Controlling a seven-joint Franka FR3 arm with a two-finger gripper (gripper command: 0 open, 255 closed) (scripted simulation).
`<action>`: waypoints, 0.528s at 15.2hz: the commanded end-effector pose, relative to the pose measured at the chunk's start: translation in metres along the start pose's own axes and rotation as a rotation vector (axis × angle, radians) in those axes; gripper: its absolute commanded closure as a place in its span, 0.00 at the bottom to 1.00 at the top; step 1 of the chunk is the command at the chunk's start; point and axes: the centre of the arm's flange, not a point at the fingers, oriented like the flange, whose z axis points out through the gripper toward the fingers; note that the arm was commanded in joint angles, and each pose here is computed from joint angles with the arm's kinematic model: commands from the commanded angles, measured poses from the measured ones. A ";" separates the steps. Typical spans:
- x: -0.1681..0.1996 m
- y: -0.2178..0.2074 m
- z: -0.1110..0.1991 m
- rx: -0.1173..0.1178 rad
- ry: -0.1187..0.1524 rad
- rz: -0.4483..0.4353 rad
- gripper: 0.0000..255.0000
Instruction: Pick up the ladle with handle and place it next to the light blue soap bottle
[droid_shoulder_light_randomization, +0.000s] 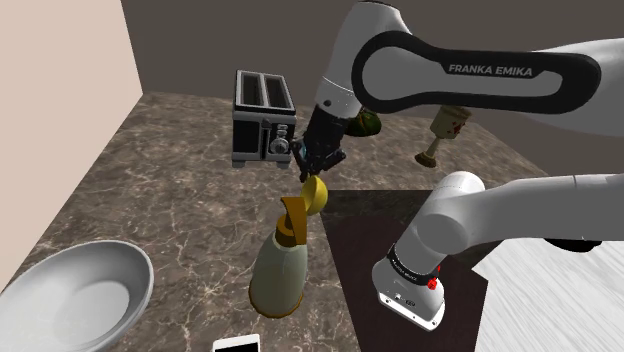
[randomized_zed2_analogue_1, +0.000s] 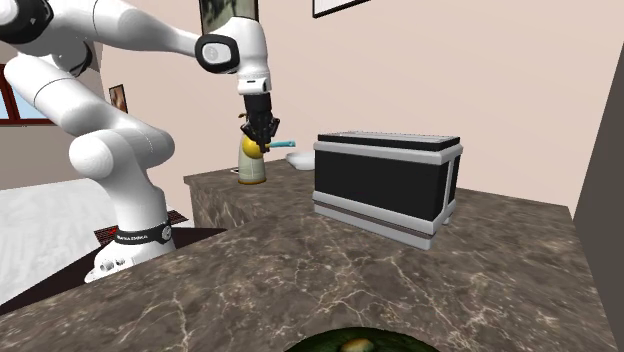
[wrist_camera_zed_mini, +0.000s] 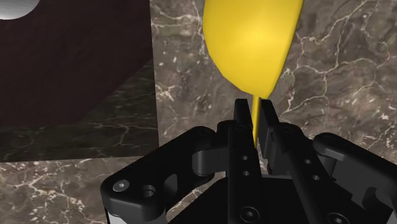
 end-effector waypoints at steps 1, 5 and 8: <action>0.001 0.003 0.011 0.000 0.000 0.000 1.00; 0.002 0.006 0.031 0.000 0.000 0.000 1.00; 0.004 0.009 0.047 0.000 0.000 0.000 1.00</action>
